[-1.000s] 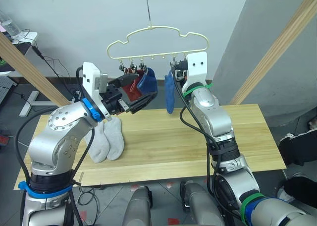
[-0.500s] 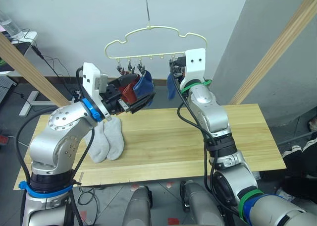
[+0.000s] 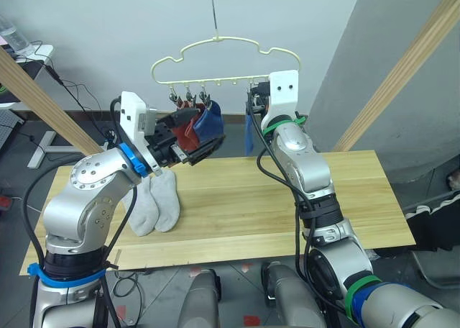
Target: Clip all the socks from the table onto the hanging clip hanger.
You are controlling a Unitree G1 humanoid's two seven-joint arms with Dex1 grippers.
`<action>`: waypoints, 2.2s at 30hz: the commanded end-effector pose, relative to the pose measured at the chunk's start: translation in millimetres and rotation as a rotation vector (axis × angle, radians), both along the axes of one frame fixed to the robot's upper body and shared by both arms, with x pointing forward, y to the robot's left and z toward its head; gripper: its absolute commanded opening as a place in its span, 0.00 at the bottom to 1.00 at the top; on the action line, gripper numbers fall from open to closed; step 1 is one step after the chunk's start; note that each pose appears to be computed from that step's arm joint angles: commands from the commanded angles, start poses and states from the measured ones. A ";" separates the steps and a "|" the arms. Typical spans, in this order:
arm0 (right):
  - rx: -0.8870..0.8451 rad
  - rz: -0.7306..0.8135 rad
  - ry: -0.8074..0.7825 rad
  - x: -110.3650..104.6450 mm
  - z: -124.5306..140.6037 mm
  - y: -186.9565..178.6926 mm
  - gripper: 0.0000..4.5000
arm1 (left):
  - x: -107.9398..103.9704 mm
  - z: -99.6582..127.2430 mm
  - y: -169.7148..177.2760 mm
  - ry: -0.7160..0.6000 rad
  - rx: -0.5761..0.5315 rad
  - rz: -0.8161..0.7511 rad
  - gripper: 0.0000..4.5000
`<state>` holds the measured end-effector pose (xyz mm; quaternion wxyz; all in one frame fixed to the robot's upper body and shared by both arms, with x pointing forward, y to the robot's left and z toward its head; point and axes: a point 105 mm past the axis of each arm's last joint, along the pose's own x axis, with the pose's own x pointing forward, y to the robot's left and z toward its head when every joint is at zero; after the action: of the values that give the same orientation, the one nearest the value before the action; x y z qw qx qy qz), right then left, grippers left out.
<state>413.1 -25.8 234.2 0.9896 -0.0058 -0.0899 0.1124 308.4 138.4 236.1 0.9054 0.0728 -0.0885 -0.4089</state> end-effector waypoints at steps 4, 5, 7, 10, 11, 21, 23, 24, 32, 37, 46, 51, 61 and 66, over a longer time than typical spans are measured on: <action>0.021 0.017 -0.067 -7.6 18.4 -0.4 0.00 | -5.3 5.8 -3.3 -0.042 0.003 -0.013 1.00; 0.017 0.025 -0.066 -8.7 18.4 -1.0 0.00 | -5.6 5.2 -3.3 -0.040 0.004 -0.012 1.00; 0.024 0.069 -0.047 -11.8 17.7 -2.3 0.00 | -5.4 2.3 -1.9 -0.030 0.010 -0.004 1.00; 0.018 0.184 -0.004 -19.2 16.2 -4.7 0.00 | -3.7 -7.7 3.5 -0.006 0.043 0.020 1.00; -0.001 0.226 0.020 -21.5 15.3 -10.9 0.00 | -3.2 -16.2 7.9 0.011 0.070 0.038 1.00; 0.048 0.523 0.311 -37.0 16.9 -45.1 0.00 | -5.3 -92.3 46.1 0.117 0.265 0.180 1.00; 0.102 0.608 0.398 -44.0 13.2 -44.6 0.00 | -1.9 -106.4 58.1 0.157 0.285 0.235 1.00; 0.117 0.643 0.430 -47.2 11.7 -44.3 0.00 | 0.0 -112.4 63.3 0.178 0.291 0.260 1.00; 0.206 0.775 0.529 -58.9 17.0 -39.8 0.00 | 22.0 -150.3 90.6 0.230 0.403 0.461 1.00; 0.170 0.759 0.528 -57.6 15.4 -38.9 0.00 | 30.7 -168.8 95.5 0.272 0.422 0.530 1.00; 0.164 0.758 0.530 -57.0 15.0 -36.8 0.00 | 48.0 -200.6 101.0 0.394 0.341 0.690 1.00; 0.161 0.759 0.530 -57.1 15.1 -36.5 0.00 | 50.7 -210.6 105.0 0.491 0.264 0.761 1.00; 0.162 0.748 0.530 -56.2 14.1 -36.7 0.00 | 36.3 -231.9 90.4 0.742 0.103 0.678 0.87; 0.163 0.745 0.529 -55.8 13.9 -36.4 0.00 | 36.1 -229.3 90.8 0.733 0.126 0.663 0.75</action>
<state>359.2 -63.7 243.7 0.8696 0.1366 0.1671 0.4442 356.3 231.7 26.3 0.9634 0.0128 0.2505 -0.0942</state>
